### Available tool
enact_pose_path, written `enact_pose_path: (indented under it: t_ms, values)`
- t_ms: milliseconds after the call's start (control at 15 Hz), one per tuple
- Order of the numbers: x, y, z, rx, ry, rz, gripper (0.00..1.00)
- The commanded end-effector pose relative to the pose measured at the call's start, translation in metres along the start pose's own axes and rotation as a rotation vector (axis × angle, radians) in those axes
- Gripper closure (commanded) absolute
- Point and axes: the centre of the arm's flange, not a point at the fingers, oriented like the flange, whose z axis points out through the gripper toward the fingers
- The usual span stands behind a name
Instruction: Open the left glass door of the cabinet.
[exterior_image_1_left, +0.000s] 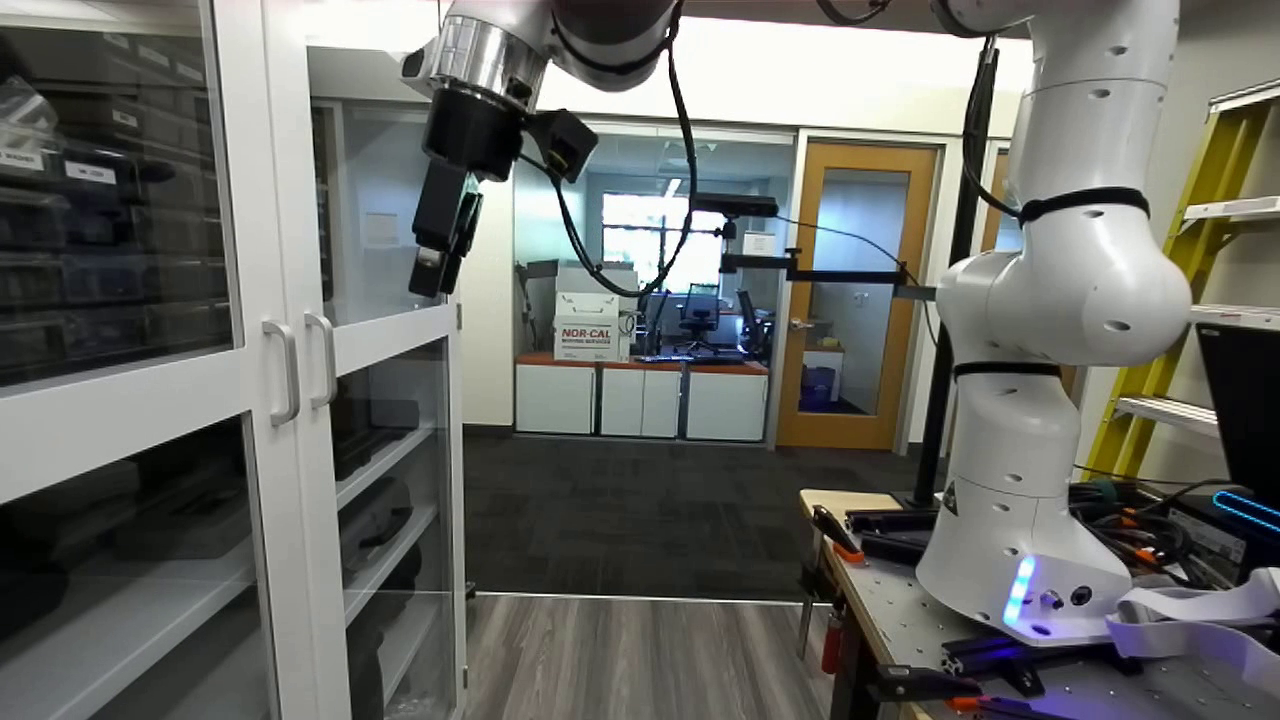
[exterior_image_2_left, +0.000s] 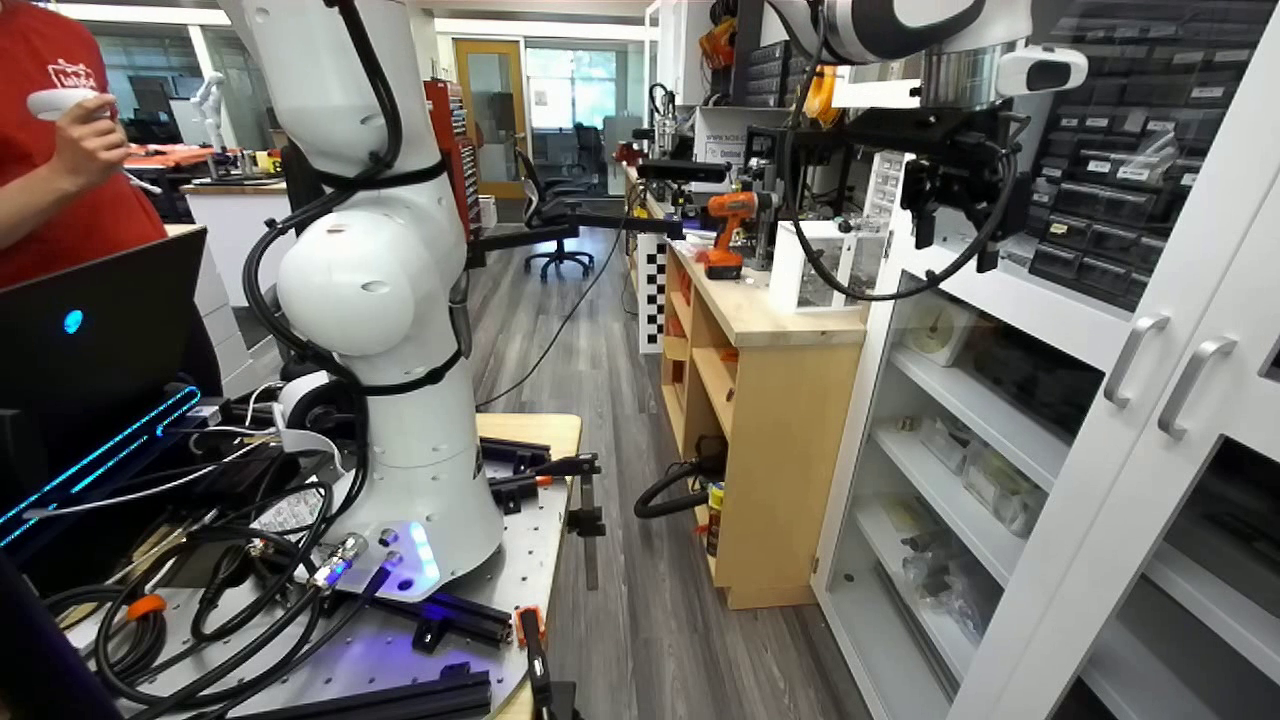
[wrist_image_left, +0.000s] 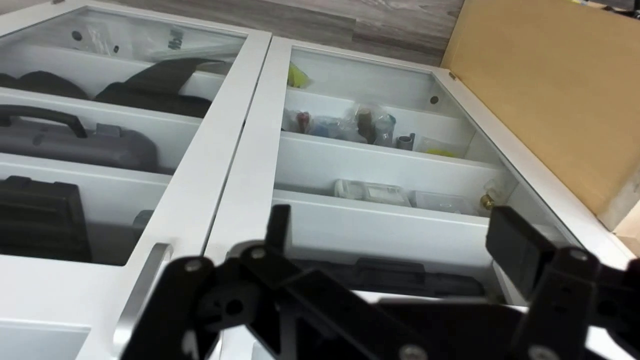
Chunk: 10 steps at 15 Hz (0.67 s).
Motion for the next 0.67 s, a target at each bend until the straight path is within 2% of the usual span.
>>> enact_pose_path:
  t_ms: [0,200,267,600]
  values:
    - [0.002,0.019,0.005,-0.031,0.077,-0.014,0.0]
    - [0.005,0.03,0.008,-0.041,0.132,0.017,0.0]
    - [0.009,0.021,0.004,-0.027,0.095,0.016,0.0]
    - [0.01,0.027,0.008,-0.033,0.11,0.025,0.0]
